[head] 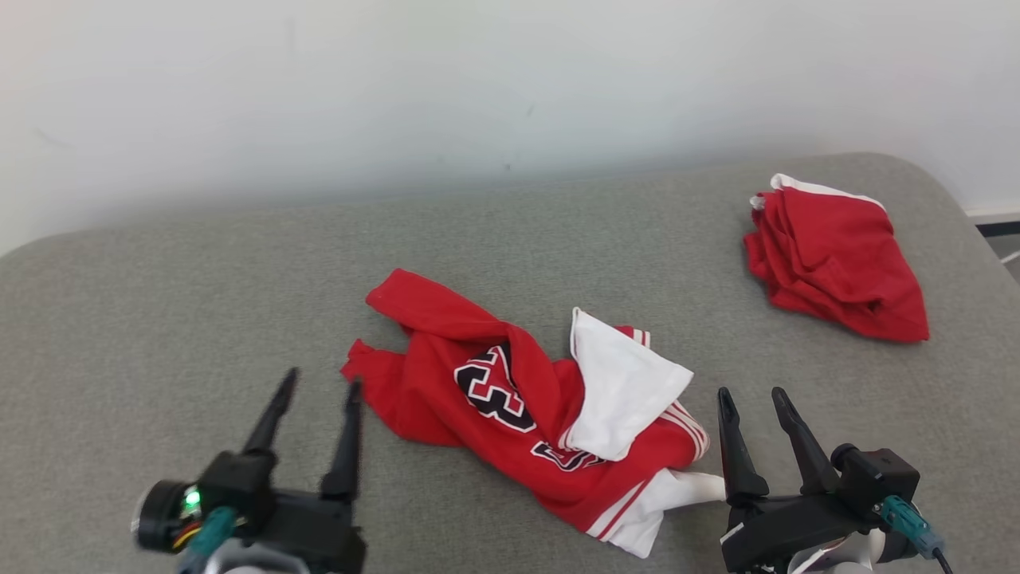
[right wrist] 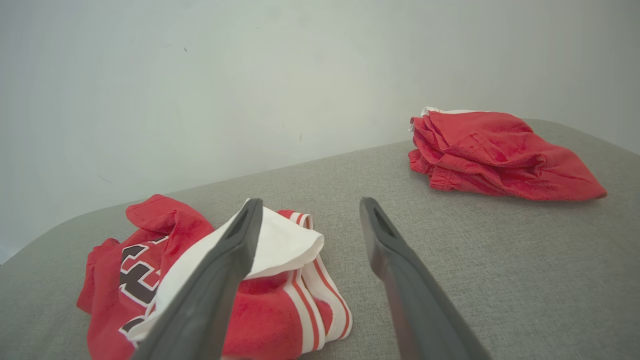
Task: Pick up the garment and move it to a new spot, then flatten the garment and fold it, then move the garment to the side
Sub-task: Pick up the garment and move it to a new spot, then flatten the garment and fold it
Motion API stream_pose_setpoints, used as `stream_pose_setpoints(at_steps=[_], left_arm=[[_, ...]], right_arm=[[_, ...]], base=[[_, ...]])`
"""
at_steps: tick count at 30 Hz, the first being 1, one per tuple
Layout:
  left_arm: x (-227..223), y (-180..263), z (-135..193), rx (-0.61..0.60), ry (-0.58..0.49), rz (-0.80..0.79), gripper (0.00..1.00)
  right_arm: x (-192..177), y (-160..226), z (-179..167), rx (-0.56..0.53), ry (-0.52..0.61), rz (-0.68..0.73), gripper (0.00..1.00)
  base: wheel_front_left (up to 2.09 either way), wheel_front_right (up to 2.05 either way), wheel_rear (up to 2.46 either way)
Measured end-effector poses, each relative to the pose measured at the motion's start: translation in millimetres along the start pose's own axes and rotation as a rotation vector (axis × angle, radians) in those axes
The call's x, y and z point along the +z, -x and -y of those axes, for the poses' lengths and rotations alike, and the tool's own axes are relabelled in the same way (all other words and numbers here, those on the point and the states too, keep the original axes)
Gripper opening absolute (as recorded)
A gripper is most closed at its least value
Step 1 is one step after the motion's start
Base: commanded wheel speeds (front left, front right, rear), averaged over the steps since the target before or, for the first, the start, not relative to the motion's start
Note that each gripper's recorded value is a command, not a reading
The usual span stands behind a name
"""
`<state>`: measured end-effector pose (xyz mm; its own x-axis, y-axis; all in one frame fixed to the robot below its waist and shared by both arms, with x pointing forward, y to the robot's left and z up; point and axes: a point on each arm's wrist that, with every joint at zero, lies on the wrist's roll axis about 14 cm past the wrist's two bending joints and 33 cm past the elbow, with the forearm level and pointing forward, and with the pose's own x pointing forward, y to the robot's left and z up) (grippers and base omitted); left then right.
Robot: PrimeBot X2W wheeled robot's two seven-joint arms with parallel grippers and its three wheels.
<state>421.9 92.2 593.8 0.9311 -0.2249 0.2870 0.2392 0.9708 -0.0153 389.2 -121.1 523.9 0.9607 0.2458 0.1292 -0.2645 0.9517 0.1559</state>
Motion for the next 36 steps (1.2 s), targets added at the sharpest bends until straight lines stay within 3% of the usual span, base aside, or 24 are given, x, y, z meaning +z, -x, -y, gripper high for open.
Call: stream_pose_setpoints(at_steps=[6, 13, 30, 36], left_arm=[[10, 28, -56, 0.186, -0.032, 0.018, 1.0], [10, 58, -87, 0.304, -0.064, 0.002, 1.0], [2, 72, -92, 0.345, -0.045, -0.016, 1.0], [0, 73, -91, 0.348, -0.043, -0.019, 1.0]], right_arm=[[-4, -3, -10, 0.031, -0.007, -0.01, 1.0], [-10, -4, -15, 0.049, -0.015, -0.036, 1.0], [-35, -11, -33, 0.12, -0.07, -0.171, 1.0], [-46, -10, -42, 0.139, -0.146, -0.242, 1.0]], base=[[0.0, 0.0, 0.0], [0.0, 0.0, 0.0], [0.0, 0.0, 0.0], [0.0, 0.0, 0.0]])
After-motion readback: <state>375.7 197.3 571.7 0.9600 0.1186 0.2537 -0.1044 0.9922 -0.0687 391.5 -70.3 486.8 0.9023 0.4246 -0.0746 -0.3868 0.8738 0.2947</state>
